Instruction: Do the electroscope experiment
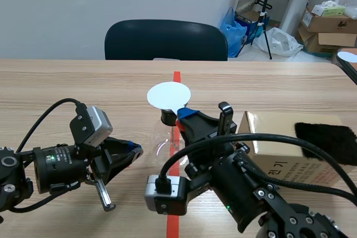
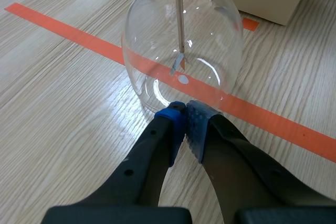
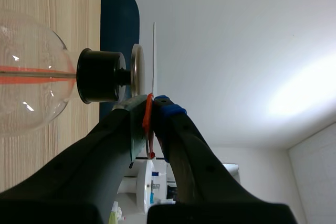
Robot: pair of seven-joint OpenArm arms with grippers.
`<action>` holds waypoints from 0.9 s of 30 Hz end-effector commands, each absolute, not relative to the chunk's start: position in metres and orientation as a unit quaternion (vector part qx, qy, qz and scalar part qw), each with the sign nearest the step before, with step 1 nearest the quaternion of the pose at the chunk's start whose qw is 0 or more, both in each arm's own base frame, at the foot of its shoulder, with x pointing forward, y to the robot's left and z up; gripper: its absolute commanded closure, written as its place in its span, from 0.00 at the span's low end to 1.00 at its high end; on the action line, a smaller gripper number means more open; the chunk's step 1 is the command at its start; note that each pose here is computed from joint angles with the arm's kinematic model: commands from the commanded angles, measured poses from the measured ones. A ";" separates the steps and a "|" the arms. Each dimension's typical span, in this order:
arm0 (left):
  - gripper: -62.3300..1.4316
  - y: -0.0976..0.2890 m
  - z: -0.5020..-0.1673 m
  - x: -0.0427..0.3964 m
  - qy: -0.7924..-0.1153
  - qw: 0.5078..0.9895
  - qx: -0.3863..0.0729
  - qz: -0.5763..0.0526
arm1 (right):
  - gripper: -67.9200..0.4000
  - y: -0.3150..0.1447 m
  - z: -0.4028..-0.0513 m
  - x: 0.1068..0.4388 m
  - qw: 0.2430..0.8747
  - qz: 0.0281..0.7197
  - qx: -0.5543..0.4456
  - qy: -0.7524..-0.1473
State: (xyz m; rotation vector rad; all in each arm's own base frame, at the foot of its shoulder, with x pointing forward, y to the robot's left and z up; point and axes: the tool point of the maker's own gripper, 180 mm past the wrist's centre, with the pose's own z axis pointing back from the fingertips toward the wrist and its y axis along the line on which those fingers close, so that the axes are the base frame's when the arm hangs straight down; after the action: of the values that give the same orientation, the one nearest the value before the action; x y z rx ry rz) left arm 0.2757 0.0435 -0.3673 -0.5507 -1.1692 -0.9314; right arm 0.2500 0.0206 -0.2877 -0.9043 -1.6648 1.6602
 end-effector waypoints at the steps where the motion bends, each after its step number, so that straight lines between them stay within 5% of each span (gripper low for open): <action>1: 0.93 0.039 -0.354 0.283 -0.542 0.687 -0.252 -0.414 | 0.98 0.015 -0.273 0.258 0.305 0.609 -0.365 -0.635; 15: 0.93 0.039 -0.354 0.283 -0.542 0.687 -0.252 -0.414 | 0.98 -0.059 -0.270 0.286 0.437 0.513 -0.490 -0.552; 27: 0.93 0.039 -0.354 0.283 -0.542 0.687 -0.252 -0.414 | 0.98 -0.087 -0.269 0.287 0.479 0.473 -0.530 -0.516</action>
State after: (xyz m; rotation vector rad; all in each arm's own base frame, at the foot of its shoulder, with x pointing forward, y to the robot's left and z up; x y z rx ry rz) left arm 0.2757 0.0435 -0.3673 -0.5507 -1.1692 -0.9314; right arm 0.2831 -0.0865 -0.2840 -1.2652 -1.2214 1.1903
